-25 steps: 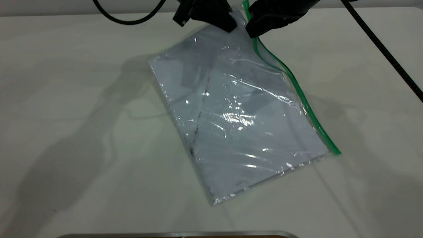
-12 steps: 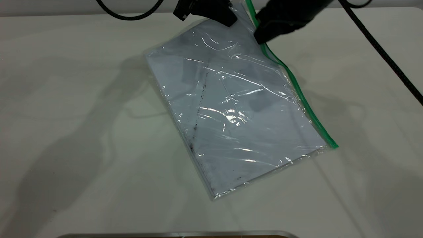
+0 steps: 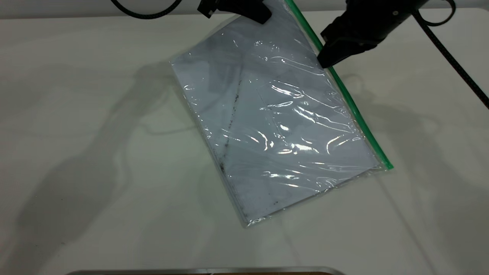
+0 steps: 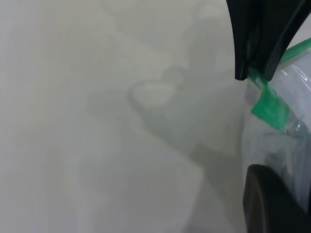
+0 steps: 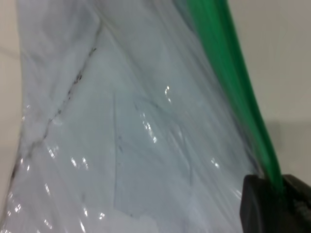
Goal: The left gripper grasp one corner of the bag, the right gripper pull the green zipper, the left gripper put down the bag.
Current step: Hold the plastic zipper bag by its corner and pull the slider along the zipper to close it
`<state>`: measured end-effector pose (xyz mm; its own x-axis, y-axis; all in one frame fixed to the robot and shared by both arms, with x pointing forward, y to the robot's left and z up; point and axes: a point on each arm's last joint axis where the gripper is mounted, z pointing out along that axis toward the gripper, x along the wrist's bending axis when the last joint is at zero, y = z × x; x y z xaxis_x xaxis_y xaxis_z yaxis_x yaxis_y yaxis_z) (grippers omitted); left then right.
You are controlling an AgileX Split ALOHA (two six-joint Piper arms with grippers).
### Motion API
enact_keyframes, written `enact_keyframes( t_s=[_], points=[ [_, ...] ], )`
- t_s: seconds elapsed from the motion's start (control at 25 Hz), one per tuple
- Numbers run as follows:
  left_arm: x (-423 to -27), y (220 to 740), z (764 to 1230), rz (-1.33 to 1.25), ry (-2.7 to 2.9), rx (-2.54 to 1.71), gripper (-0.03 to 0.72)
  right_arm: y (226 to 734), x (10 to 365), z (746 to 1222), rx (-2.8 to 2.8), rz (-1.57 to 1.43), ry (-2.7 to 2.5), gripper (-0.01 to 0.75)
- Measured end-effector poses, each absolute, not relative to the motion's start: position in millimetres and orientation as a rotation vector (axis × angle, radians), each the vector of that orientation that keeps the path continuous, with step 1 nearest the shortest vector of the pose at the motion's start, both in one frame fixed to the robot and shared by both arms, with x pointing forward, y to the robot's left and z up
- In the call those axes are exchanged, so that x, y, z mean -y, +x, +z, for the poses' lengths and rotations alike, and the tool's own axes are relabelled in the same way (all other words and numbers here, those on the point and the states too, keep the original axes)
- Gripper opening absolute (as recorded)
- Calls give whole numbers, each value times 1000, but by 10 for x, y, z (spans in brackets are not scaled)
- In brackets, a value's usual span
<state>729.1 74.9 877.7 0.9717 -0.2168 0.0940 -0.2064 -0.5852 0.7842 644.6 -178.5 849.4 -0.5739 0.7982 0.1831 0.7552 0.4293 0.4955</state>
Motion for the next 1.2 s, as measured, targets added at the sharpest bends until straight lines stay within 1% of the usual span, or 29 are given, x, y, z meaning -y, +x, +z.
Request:
enact_keyframes(
  t_s=[0.36,0.56,1.04,1.2],
  points=[
    [-962,7386,8789,8,2213,240,51,6376,1979,8438,-2698,800,1492,39],
    [-1063,7415,8765,7,2259,217,51,6279,2048,8404,-2802,668,1535,40],
    [-1168,7419,8700,-17,2426,186,51,6015,2154,8378,-3031,285,1651,44],
    [-1167,7418,8696,-23,2433,175,51,5983,2157,8387,-3064,256,1667,44]
  ],
)
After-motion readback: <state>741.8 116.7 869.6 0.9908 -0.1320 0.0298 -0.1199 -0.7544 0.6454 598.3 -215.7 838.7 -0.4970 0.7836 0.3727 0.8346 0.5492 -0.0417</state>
